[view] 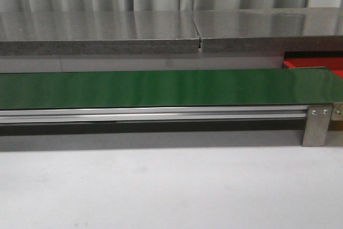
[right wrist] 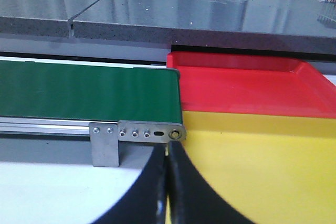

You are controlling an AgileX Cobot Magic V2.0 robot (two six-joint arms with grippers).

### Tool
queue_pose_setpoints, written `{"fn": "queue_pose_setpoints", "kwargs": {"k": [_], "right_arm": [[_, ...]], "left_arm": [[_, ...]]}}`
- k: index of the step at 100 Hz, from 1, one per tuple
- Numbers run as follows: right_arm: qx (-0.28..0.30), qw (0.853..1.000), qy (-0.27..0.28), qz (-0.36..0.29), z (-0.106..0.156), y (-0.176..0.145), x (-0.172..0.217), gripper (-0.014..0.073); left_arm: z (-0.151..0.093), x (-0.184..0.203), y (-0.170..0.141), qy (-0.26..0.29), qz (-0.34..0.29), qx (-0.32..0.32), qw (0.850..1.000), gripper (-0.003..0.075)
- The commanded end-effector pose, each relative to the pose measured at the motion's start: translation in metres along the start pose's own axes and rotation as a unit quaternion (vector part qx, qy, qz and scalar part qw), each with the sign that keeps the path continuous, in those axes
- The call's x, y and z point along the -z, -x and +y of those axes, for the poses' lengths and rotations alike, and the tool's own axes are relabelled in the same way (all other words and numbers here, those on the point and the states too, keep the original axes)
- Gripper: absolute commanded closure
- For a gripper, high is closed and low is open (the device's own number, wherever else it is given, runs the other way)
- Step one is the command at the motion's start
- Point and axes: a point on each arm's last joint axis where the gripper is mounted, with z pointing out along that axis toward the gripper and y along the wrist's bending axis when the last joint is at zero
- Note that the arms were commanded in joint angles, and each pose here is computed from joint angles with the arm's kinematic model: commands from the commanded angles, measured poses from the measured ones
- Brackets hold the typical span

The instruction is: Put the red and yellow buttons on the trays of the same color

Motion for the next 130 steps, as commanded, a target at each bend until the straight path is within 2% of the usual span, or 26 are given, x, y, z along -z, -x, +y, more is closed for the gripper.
{"fn": "queue_pose_setpoints", "kwargs": {"k": [1, 44, 67, 89, 117, 130], "right_arm": [[0.007, 0.999, -0.003, -0.051, 0.0, 0.011, 0.002, 0.0662], [0.007, 0.999, -0.003, -0.051, 0.0, 0.011, 0.002, 0.0662], [0.007, 0.999, -0.003, -0.051, 0.0, 0.011, 0.002, 0.0662], [0.007, 0.999, -0.003, -0.051, 0.0, 0.011, 0.002, 0.0662], [0.007, 0.999, -0.003, -0.051, 0.0, 0.011, 0.002, 0.0662], [0.007, 0.999, -0.003, -0.051, 0.0, 0.011, 0.002, 0.0662]], "left_arm": [[0.0, 0.001, -0.001, -0.001, -0.049, 0.006, 0.999, 0.0739], [0.0, 0.001, -0.001, -0.001, -0.049, 0.006, 0.999, 0.0739], [0.0, 0.002, 0.003, -0.002, -0.07, 0.006, 0.998, 0.0739], [0.0, 0.006, 0.018, -0.003, -0.082, 0.006, 0.997, 0.0739], [-0.003, -0.004, 0.075, -0.002, -0.044, 0.006, 0.999, 0.0739], [-0.003, -0.021, 0.091, 0.0, 0.049, 0.004, 0.999, 0.0739]]}}
